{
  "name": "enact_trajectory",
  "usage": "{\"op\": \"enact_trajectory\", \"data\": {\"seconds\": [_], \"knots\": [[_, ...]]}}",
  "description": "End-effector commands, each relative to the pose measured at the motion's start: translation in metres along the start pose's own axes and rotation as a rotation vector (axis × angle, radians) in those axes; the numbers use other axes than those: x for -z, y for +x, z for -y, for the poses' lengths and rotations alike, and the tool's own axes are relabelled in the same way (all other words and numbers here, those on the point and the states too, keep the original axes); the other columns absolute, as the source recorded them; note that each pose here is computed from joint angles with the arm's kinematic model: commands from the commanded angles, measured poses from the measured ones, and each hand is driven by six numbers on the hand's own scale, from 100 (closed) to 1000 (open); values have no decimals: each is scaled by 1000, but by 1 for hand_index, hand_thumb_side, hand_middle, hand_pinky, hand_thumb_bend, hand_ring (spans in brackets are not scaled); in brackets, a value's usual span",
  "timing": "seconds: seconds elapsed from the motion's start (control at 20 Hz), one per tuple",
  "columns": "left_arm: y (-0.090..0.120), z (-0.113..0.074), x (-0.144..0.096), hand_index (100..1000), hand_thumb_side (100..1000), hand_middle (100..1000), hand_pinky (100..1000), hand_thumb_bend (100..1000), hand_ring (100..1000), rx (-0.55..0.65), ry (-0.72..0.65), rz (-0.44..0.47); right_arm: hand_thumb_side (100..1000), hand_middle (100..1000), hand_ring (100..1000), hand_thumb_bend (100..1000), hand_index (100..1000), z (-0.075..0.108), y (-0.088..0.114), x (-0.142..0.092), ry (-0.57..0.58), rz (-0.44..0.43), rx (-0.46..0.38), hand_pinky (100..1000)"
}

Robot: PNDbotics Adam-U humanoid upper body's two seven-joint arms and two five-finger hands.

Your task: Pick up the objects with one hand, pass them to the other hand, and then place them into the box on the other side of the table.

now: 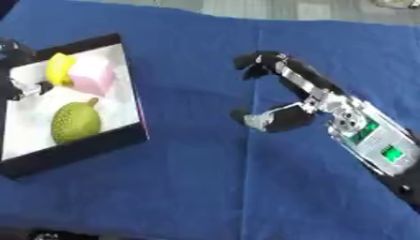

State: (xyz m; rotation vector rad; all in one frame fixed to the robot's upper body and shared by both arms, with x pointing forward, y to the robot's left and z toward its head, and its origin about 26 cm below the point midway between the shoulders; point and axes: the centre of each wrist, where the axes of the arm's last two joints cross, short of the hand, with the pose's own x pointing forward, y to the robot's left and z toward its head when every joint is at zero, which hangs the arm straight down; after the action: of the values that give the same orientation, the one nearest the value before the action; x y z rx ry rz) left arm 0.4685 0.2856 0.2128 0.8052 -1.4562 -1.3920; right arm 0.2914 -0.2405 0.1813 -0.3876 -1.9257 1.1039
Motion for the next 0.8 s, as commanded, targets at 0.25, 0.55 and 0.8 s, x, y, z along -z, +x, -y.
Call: {"op": "enact_trajectory", "data": {"seconds": [0.25,0.55,0.8], "knots": [[14,-45,-28,754,649,647,1000,100,735,-319,278,186,280,793,755,345,883,14,1,-4,-86,43,-4,791],[17,-52,-52,809,746,696,1000,100,767,-747,369,448,199,801,755,243,893,29,-12,-19,-230,65,69,794],[15,-41,-62,793,690,686,1000,100,757,-901,352,561,100,782,737,264,881,40,-26,-38,-330,65,245,788]]}}
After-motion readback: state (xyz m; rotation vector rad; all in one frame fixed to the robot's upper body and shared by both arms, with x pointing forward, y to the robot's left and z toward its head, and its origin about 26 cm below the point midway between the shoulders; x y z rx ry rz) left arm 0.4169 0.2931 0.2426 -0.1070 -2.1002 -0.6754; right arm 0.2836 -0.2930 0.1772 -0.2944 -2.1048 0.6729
